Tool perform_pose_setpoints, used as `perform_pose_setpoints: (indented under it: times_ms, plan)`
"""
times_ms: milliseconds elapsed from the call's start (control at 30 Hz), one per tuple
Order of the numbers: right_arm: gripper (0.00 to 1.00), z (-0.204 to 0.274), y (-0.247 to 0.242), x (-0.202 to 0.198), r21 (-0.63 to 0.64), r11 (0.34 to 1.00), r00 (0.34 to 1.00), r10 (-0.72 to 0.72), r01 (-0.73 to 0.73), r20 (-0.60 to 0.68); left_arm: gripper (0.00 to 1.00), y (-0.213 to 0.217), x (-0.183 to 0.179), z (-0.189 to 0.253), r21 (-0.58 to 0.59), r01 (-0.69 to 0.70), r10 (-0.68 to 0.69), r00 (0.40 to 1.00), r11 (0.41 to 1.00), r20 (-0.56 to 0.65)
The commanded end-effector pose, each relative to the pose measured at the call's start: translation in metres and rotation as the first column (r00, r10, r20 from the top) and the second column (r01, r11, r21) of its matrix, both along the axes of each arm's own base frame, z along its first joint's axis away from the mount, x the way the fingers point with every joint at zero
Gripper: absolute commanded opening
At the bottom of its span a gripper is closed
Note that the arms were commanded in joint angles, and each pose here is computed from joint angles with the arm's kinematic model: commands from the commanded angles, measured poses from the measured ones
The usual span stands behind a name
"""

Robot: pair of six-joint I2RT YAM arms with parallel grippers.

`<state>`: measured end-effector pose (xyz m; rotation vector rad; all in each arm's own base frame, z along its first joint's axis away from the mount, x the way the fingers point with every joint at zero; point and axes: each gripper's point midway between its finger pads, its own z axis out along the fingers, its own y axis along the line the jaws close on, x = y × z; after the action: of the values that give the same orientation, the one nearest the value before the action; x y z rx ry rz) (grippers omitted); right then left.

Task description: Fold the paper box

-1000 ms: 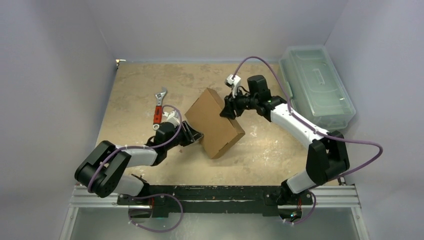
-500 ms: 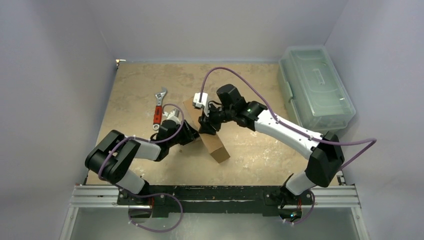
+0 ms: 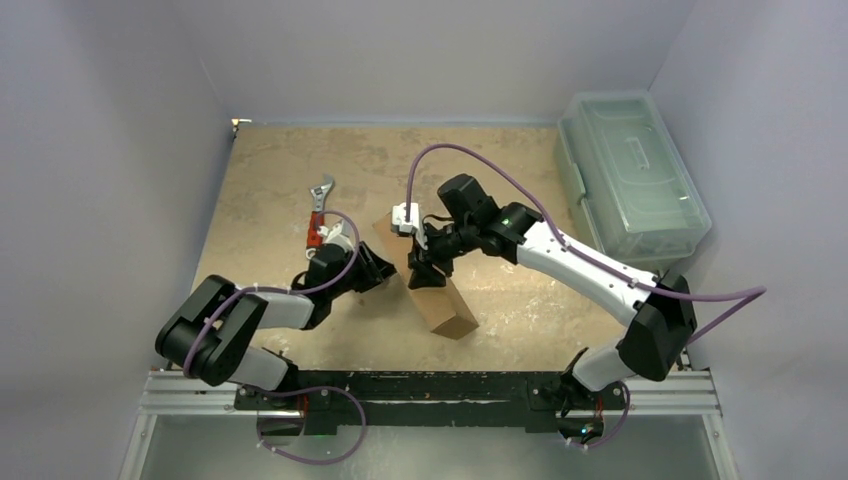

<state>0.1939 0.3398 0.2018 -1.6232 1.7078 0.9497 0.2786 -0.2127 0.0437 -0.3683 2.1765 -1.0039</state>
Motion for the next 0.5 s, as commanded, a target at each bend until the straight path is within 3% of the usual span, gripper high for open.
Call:
perform_pose_setpoints:
  times_ms: [0,200,467]
  plan:
    - [0.51,-0.001,0.004,-0.012,0.003,0.999,0.996,0.052,-0.052,-0.079,0.39,0.003,-0.002,0.006,-0.019,-0.004,0.004,1.000,1.000,0.023]
    - [0.49,0.007,0.018,-0.009,0.014,0.996,0.990,0.089,-0.088,-0.113,0.39,0.000,-0.010,0.015,-0.052,0.022,-0.021,0.999,0.998,0.028]
    - [0.48,0.037,0.015,-0.040,0.085,0.947,0.940,0.318,-0.309,-0.124,0.39,-0.007,-0.012,0.025,-0.109,0.042,-0.038,0.999,0.993,0.036]
